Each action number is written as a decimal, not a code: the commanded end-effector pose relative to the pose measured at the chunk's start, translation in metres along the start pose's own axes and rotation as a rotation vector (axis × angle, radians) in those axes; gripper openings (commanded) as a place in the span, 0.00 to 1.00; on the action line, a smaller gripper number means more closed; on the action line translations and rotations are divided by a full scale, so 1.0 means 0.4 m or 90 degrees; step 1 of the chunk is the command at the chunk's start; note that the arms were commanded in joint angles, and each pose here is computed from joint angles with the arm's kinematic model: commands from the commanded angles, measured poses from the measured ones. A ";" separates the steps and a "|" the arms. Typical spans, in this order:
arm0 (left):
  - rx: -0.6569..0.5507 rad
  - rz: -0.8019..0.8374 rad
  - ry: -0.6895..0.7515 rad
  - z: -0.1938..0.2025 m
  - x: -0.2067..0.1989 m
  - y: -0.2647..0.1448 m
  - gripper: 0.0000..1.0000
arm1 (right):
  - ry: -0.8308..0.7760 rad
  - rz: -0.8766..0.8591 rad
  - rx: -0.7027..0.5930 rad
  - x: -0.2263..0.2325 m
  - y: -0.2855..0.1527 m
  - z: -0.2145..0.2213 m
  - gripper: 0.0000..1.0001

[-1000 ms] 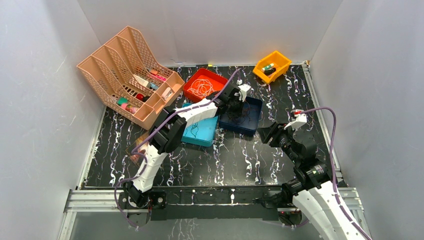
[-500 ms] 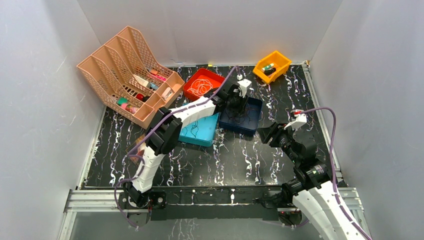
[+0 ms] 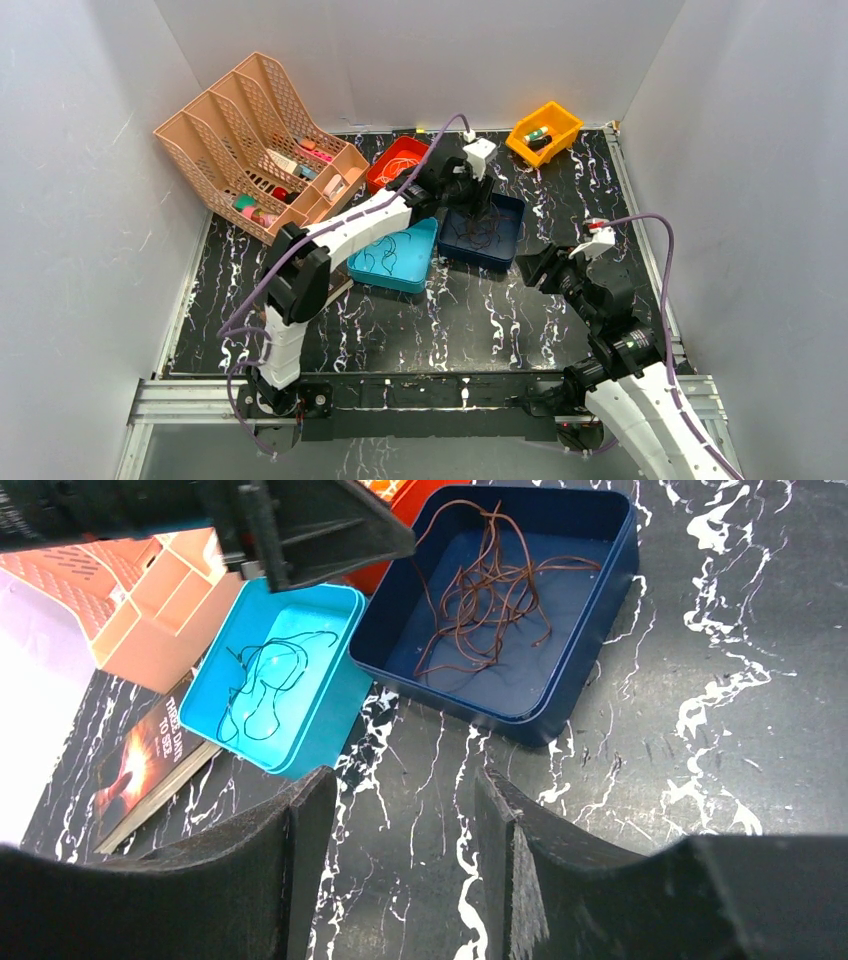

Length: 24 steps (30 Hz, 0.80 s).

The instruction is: Untangle the cables

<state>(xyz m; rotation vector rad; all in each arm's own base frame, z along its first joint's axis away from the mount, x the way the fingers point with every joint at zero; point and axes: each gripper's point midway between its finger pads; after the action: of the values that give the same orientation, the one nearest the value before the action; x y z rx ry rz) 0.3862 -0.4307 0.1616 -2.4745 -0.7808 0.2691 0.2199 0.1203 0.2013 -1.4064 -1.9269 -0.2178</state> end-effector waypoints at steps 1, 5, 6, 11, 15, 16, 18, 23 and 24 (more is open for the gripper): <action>-0.080 -0.035 0.002 -0.121 0.008 -0.149 0.51 | -0.031 -0.019 -0.079 0.049 -0.029 -0.101 0.62; -0.114 -0.102 -0.007 -0.129 0.034 -0.264 0.54 | -0.074 -0.002 -0.130 0.067 -0.060 -0.175 0.64; -0.117 -0.116 -0.009 -0.121 0.039 -0.289 0.55 | -0.084 -0.002 -0.139 0.074 -0.067 -0.190 0.66; -0.132 -0.195 -0.035 -0.073 0.065 -0.433 0.60 | -0.128 -0.012 -0.159 0.110 -0.087 -0.242 0.74; -0.158 -0.274 -0.085 -0.007 0.092 -0.561 0.65 | -0.149 -0.017 -0.155 0.124 -0.087 -0.253 0.80; -0.162 -0.290 -0.097 0.015 0.097 -0.585 0.66 | -0.153 -0.018 -0.153 0.125 -0.085 -0.253 0.81; -0.170 -0.322 -0.116 0.053 0.106 -0.638 0.68 | -0.157 -0.017 -0.153 0.123 -0.080 -0.251 0.83; -0.147 -0.406 -0.165 0.167 0.134 -0.732 0.85 | -0.159 -0.016 -0.136 0.105 -0.057 -0.223 0.90; -0.138 -0.419 -0.171 0.196 0.138 -0.743 0.90 | -0.159 -0.015 -0.131 0.101 -0.051 -0.216 0.92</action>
<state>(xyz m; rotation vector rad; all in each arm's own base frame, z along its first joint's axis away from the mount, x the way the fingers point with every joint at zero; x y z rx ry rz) 0.2737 -0.2023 0.2737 -2.4011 -1.5750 0.2234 0.2310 0.0951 0.2872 -1.6108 -2.1306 -0.2324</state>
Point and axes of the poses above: each gripper's point midway between its finger pads, its own y axis out along the fingers, its own x axis along the line the jaws close on, z = x × y, and after that the axes turned 12 degrees about y, right-handed
